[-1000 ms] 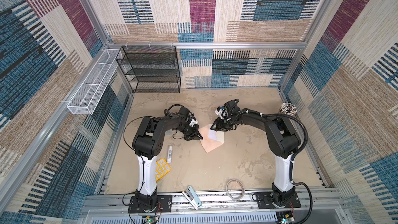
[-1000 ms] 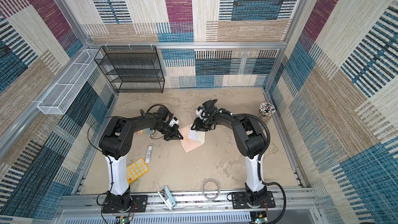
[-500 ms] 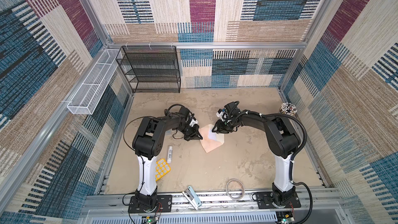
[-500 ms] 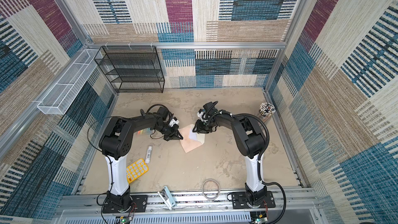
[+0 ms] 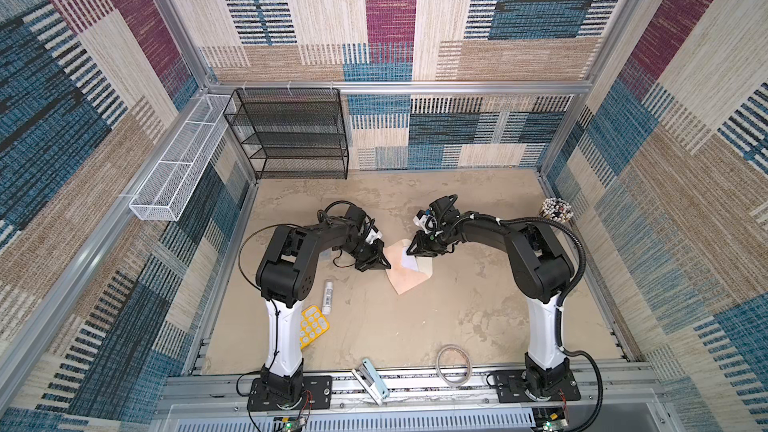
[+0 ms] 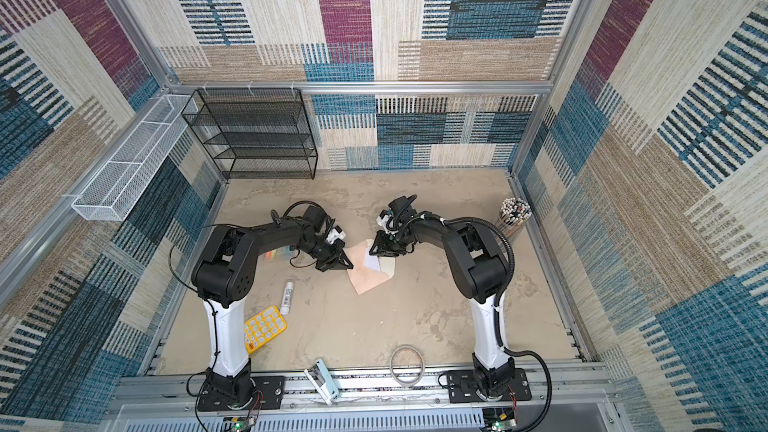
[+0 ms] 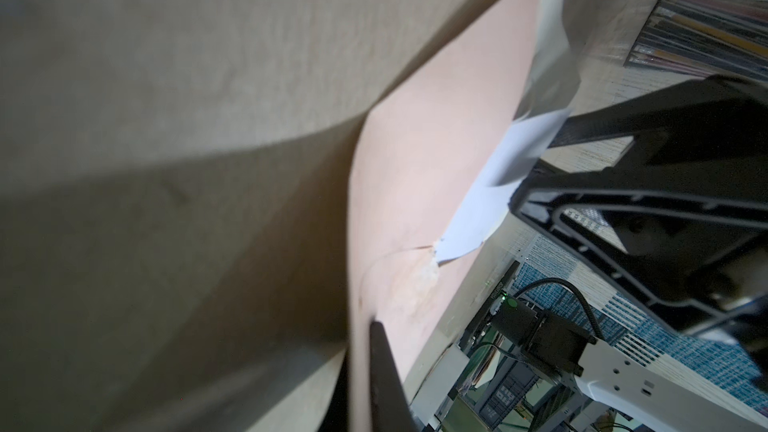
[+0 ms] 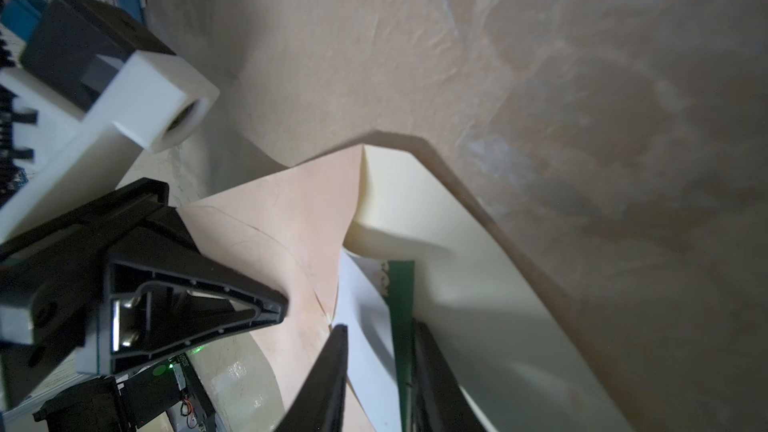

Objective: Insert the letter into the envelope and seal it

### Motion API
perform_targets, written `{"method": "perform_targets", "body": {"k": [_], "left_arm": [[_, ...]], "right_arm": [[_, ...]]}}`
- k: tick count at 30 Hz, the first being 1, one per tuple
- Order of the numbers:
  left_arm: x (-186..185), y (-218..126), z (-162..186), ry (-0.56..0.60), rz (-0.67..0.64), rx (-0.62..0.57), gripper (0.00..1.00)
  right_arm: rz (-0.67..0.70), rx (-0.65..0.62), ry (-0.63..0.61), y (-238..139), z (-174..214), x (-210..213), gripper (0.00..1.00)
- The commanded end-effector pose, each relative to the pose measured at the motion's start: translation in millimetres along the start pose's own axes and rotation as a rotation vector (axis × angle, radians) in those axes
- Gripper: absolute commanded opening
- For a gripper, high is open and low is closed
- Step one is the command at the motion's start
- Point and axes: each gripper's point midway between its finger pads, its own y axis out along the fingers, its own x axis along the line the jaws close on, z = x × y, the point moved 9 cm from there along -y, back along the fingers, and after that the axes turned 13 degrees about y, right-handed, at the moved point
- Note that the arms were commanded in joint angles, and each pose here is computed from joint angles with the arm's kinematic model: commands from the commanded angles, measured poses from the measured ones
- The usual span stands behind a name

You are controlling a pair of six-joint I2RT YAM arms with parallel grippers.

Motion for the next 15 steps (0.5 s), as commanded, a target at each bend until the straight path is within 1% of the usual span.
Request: {"method": "perform_targets", "body": {"k": [1, 3, 5, 6, 7, 10, 12, 15], "left_arm": [[6, 0, 1, 0.011, -0.062, 0.01, 0.04], [6, 0, 1, 0.015, -0.061, 0.01, 0.04], [5, 0, 2, 0.014, -0.059, 0.012, 0.06], [4, -1, 2, 0.017, -0.059, 0.011, 0.12], [4, -2, 2, 0.02, -0.06, 0.009, 0.19], [1, -5, 4, 0.027, -0.055, 0.002, 0.33], [-2, -7, 4, 0.034, -0.046, -0.009, 0.36], [-5, -11, 5, 0.039, -0.04, -0.023, 0.37]], "right_arm": [[-0.012, -0.002, -0.004, 1, -2, 3, 0.22], [-0.009, -0.004, -0.004, 1, -2, 3, 0.18], [-0.006, -0.006, -0.005, 0, -1, 2, 0.15], [-0.002, -0.006, -0.006, 0, -1, 2, 0.14], [0.001, -0.008, -0.004, 0, -1, 1, 0.13], [0.01, -0.011, -0.006, -1, 1, 0, 0.09], [0.013, -0.013, -0.006, -1, 2, -1, 0.07], [0.023, -0.017, -0.008, -2, 3, -2, 0.06]]}}
